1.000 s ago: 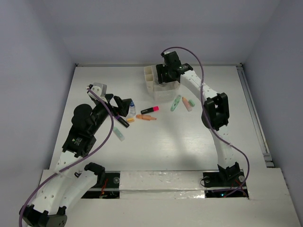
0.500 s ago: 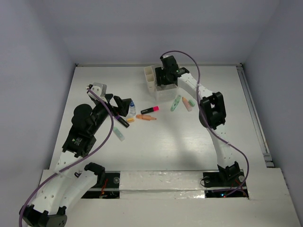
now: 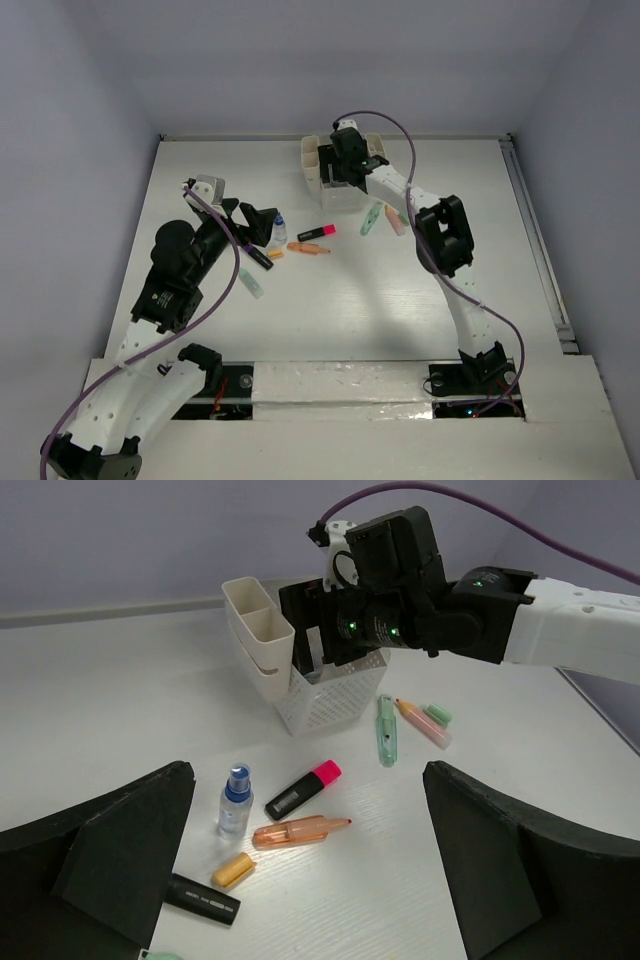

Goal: Sort the stationery into containers
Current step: Place the stationery in the storage box.

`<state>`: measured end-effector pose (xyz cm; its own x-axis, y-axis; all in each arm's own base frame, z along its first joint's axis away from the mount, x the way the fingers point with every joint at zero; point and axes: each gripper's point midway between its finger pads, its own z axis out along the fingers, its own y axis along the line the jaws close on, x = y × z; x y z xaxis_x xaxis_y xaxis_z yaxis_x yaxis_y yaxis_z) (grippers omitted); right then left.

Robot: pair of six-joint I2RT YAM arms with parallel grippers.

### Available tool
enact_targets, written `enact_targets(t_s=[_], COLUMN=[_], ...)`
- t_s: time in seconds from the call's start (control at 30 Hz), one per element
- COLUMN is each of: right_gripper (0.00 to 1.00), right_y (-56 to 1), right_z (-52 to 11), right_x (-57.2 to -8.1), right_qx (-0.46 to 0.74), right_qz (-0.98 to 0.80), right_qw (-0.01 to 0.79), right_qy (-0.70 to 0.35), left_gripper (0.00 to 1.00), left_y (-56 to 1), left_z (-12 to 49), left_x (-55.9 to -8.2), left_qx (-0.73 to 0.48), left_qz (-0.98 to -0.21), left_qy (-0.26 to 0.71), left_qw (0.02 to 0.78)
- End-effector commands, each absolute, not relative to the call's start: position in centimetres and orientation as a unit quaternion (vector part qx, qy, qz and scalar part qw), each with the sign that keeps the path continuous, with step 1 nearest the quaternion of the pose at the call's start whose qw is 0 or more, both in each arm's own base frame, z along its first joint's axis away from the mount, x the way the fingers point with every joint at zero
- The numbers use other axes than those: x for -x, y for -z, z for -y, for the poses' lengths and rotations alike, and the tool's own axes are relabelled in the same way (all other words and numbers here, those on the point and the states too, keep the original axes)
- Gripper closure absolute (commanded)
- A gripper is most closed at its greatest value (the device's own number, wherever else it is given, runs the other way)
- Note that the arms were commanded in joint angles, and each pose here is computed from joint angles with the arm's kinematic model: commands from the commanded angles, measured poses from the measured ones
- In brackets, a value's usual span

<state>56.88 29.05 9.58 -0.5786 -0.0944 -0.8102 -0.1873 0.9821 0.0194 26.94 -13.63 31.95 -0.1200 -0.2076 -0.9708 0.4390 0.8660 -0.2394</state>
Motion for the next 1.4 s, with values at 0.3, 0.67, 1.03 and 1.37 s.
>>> enact_targets(t_s=[0.3, 0.67, 1.03, 1.37], right_gripper=[0.69, 1.00, 0.36, 0.29], right_y=[-13.4, -13.7, -15.3, -20.0], right_z=[-30.1, -30.0, -31.4, -30.5], right_x=[-57.5, -57.3, -55.9, -54.8], right_qx=[0.046, 0.052, 0.045, 0.037], right_qz=[-0.847, -0.840, -0.827, -0.799], right_qw=[0.523, 0.536, 0.551, 0.589], right_qy=[-0.088, -0.062, -0.104, -0.118], left_gripper=[0.01, 0.01, 0.01, 0.01], left_y=[-32.8, -32.8, -32.5, -32.3], left_z=[13.9, 14.0, 14.4, 14.4], left_x=[-26.9, -26.9, -27.3, -28.0], left_qx=[-0.083, -0.084, -0.083, -0.077], left_qz=[-0.692, -0.692, -0.697, -0.702], left_qy=[0.255, 0.258, 0.265, 0.258], left_qw=[0.671, 0.669, 0.662, 0.660])
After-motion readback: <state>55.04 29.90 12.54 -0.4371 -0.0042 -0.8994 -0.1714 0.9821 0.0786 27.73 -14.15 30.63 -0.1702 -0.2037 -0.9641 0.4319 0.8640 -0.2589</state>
